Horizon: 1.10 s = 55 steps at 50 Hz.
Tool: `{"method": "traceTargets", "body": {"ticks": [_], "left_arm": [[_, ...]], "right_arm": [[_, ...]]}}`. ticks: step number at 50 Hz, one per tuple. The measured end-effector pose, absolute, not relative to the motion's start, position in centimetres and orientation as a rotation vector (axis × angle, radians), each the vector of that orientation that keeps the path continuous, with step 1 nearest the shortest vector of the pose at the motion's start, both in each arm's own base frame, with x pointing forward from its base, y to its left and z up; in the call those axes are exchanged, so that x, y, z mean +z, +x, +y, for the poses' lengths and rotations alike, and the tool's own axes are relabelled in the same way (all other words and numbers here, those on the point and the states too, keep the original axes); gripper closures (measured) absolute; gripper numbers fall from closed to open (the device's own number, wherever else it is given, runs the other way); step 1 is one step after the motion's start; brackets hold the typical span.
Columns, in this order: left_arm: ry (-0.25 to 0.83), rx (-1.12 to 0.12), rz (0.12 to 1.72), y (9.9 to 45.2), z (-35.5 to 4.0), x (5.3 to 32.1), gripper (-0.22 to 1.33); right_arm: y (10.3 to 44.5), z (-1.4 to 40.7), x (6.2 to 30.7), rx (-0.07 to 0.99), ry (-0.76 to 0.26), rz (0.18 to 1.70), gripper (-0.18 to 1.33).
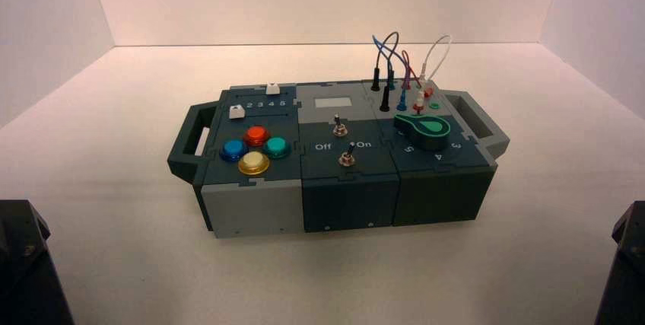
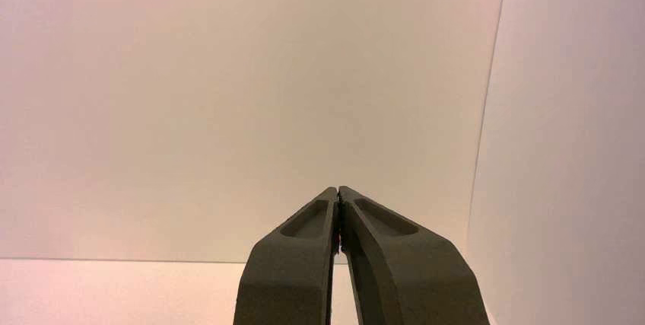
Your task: Push the red button with the right gripper.
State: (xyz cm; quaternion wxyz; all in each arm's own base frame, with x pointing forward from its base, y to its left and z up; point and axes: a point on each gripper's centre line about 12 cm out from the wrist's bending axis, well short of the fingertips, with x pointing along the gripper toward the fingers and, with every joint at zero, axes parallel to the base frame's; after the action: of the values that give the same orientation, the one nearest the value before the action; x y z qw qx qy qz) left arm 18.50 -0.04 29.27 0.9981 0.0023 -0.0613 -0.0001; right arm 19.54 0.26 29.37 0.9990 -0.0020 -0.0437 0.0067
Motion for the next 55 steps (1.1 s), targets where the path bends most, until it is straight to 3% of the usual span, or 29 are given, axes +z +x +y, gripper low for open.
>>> {"method": "traceTargets", "body": {"ticks": [24,35,55], "left_arm": [[0.005,-0.002,-0.090,18.6,-0.1,28.9,1.27],[0.006,-0.047,0.052,19.5,-0.9,27.7,1.27],[0.095,-0.291,0.411,20.5,-6.1,24.8,1.27]], "right_arm": [[19.6,0.4,28.7,0.021,-0.003,-0.029,1.28],[20.3,1.6,27.8,0.079,-0.008,0.092,1.29],[21.3,6.2,26.0,0.282,-0.052,0.330,1.29]]}}
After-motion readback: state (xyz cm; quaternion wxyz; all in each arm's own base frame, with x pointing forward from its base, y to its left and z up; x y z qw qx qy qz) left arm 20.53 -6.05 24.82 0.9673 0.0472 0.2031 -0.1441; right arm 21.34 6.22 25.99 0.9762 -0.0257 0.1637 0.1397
